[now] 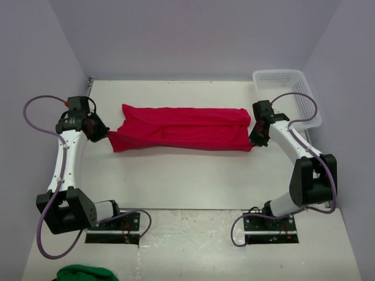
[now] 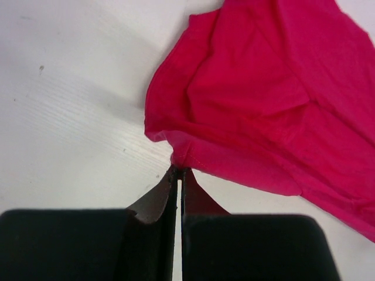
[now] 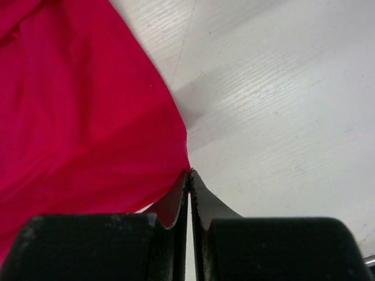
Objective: Fold and stack the t-shirts
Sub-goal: Fold the other side of the tshirt into a rectangle
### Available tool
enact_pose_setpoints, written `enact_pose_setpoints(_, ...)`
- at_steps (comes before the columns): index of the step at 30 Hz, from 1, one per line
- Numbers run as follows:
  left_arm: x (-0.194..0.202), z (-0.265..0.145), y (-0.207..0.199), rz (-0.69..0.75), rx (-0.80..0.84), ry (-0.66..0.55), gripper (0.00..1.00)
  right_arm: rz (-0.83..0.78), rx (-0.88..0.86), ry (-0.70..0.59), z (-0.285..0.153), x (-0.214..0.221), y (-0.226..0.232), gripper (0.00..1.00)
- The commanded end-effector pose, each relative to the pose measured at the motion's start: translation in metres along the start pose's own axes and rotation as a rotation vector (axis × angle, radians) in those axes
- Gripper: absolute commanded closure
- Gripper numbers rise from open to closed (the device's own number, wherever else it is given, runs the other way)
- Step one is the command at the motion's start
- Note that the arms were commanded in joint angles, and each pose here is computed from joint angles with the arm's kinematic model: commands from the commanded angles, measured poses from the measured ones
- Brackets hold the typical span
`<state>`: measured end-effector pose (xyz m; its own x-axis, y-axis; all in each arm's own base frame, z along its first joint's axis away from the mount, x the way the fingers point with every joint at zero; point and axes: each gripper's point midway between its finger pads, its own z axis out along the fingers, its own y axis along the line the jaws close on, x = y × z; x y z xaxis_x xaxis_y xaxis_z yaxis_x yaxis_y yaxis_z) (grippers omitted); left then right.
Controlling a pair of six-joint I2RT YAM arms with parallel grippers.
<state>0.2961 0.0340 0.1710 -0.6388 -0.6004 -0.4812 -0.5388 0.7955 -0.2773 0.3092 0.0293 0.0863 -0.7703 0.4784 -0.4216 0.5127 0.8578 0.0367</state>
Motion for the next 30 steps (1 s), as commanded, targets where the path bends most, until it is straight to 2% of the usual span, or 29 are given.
enact_pose_setpoints(1, -0.031, -0.011, -0.023, 0.045, 0.078, -0.100, 1.00, -0.009, 0.058, -0.043, -0.002, -0.017, -0.004, 1.00)
enact_pose_setpoints(21, -0.069, 0.006, -0.068, 0.083, 0.159, -0.146, 1.00, -0.031, 0.115, -0.065, 0.010, -0.058, 0.018, 1.00)
enact_pose_setpoints(30, -0.083, 0.036, -0.087, 0.087, 0.156, -0.128, 1.00, -0.045, 0.124, -0.075, 0.019, -0.076, 0.032, 1.00)
